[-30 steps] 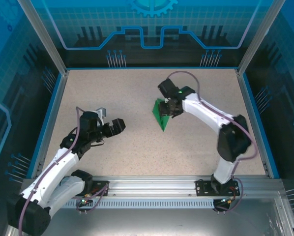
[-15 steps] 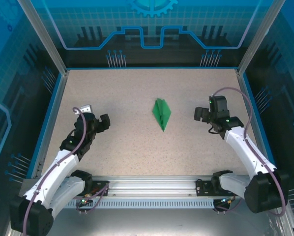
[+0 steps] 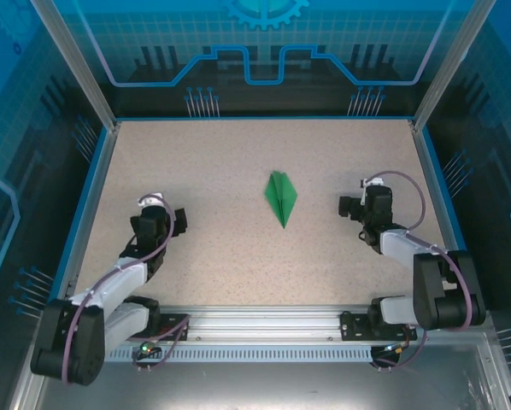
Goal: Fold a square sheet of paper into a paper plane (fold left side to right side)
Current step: Reset both arms
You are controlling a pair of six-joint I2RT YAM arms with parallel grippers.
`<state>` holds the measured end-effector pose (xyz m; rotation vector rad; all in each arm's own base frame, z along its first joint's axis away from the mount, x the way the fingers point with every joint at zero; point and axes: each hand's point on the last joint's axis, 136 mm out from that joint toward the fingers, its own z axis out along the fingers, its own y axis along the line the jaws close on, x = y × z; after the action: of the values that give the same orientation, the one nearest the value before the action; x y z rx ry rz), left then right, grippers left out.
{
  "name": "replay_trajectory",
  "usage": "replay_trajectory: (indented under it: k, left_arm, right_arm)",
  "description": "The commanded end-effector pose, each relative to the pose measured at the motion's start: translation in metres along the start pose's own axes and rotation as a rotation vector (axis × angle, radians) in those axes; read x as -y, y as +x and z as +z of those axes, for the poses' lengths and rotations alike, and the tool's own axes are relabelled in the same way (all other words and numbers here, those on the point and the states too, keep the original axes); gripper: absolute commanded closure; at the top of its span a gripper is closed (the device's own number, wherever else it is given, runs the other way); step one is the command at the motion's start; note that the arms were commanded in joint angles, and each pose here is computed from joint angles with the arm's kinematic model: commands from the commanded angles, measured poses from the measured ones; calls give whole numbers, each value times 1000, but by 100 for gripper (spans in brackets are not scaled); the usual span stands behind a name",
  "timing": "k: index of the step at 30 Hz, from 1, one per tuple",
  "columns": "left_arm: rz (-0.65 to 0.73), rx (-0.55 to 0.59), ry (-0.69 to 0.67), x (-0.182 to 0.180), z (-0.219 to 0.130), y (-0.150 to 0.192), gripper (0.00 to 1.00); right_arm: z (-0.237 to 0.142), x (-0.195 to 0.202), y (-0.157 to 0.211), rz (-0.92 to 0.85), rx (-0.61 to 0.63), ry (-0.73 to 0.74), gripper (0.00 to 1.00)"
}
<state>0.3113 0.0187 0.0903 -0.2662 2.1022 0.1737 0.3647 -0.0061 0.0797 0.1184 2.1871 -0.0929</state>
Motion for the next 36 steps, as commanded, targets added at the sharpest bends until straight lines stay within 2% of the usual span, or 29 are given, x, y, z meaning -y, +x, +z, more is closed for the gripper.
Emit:
replay_trajectory:
  k: [1, 10, 13, 18, 36]
  left_arm:
    - [22, 151, 111, 21, 5, -35, 1]
    - [33, 205, 244, 41, 31, -54, 1]
    - [7, 214, 262, 41, 45, -45, 1]
    - [31, 139, 279, 49, 64, -40, 1]
    - [15, 132, 272, 45, 65, -40, 1]
  right_arm:
    - [1, -12, -44, -65, 201, -47, 1]
    - [13, -26, -29, -107, 238, -119, 1]
    - [13, -27, -28, -107, 237, -122, 1]
    - [13, -26, -28, -108, 235, -120, 1]
    - [14, -35, -28, -141, 224, -152, 1]
